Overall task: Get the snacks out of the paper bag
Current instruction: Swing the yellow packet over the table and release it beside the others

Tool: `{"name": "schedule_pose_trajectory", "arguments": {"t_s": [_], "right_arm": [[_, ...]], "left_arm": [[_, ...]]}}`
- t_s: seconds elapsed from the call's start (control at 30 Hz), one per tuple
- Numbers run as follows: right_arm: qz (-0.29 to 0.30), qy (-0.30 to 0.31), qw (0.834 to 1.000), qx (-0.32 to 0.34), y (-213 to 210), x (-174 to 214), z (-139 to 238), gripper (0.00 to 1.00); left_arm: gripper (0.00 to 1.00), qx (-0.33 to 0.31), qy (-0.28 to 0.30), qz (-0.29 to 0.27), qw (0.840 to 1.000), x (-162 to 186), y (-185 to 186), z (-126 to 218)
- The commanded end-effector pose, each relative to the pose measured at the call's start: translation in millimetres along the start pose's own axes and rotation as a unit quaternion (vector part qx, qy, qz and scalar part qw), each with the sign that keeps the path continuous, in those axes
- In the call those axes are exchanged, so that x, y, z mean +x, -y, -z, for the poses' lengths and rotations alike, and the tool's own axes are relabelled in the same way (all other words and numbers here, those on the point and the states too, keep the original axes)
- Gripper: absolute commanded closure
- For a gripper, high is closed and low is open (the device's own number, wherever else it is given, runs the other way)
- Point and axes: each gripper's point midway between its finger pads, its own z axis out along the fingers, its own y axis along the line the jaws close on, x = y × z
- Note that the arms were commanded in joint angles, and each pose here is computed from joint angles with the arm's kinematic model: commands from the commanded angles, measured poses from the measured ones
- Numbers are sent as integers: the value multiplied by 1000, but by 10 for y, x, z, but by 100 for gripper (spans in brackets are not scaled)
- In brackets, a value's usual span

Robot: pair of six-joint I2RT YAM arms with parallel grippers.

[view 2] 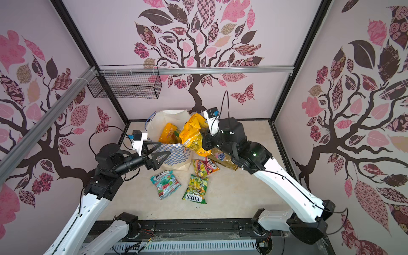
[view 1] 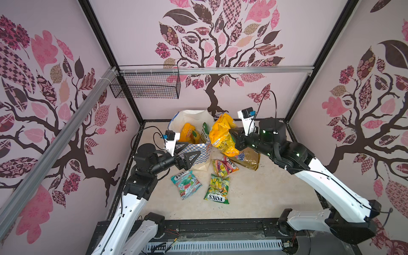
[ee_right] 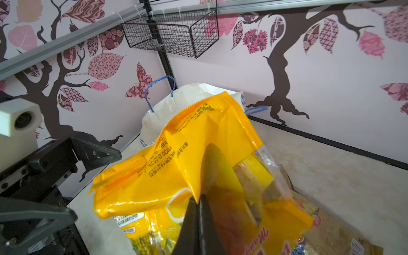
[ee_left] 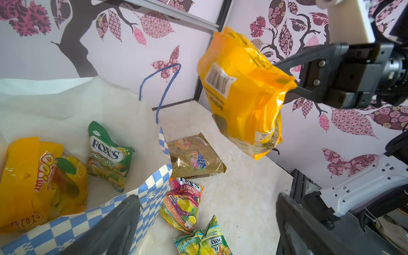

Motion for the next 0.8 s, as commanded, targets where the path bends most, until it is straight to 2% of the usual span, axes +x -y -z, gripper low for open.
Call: {"name": "schedule_pose_trajectory", "arguments": {"t_s": [0.0, 0.2, 0.4, 0.77], "right_arm": [[-25, 66, 996, 55, 254, -64, 236, 100], [-38, -32, 990, 134, 691, 942, 69, 100], [-95, -140, 974, 151, 1049, 1886, -120, 100], [-126, -221, 953, 164, 1205, 2821, -323, 100]], "left_arm": [[3, -13, -14, -15, 1000, 84, -36, -10], [2, -20, -38, -18, 999, 170, -78, -60], [2, -27, -48, -16, 998, 211, -107, -93], [1, -40, -49, -14, 998, 222, -158, -96]]}}
